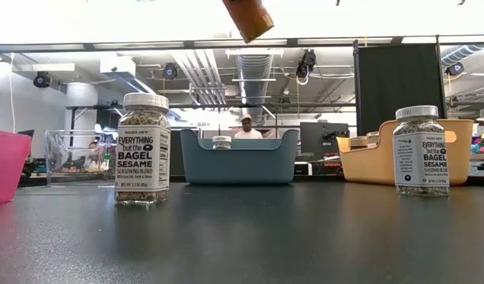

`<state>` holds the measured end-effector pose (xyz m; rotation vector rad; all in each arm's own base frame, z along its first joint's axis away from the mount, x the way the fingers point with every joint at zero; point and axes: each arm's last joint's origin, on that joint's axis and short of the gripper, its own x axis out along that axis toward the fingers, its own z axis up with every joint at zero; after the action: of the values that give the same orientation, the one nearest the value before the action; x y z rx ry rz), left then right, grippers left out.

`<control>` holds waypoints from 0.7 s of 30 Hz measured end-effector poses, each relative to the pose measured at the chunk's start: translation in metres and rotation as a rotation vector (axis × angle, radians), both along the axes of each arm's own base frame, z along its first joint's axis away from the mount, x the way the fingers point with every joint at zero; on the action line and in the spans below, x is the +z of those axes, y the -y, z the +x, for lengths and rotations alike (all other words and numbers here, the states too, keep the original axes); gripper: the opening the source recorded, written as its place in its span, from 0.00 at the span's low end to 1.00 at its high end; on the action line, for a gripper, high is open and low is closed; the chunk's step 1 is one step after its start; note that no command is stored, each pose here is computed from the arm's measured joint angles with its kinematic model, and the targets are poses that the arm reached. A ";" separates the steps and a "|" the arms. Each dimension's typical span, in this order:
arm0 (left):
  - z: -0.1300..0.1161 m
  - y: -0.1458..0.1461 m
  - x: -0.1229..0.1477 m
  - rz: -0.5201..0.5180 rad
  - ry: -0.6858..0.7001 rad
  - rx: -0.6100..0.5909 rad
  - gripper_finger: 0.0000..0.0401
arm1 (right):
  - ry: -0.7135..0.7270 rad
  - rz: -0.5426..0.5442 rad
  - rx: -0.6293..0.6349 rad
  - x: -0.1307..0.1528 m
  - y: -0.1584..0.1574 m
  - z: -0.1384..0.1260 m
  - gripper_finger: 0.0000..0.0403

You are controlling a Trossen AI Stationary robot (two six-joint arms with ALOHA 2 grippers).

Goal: Sort spices by type
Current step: Put the top black seasoning bottle into the transparent bin

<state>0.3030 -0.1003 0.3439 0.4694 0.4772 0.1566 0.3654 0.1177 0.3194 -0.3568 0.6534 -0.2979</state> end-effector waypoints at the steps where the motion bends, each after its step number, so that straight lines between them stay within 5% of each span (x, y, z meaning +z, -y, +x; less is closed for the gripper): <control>1: -0.001 -0.002 0.004 0.015 -0.019 0.013 0.50 | -0.010 -0.003 -0.002 0.000 0.001 -0.001 0.59; 11: -0.021 -0.055 0.059 0.053 -0.173 0.243 0.51 | 0.058 0.045 -0.134 0.004 0.003 -0.006 0.74; 17: -0.048 -0.121 0.074 -0.058 -0.312 0.548 0.51 | 0.027 0.090 -0.203 -0.001 0.005 -0.012 0.73; 21: -0.070 -0.155 0.074 -0.159 -0.333 0.647 0.51 | -0.016 0.105 -0.245 -0.012 0.004 -0.018 0.71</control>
<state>0.2331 0.0547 0.4175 0.1686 0.9532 0.6642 0.3471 0.1139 0.3072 -0.1780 0.7267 -0.4926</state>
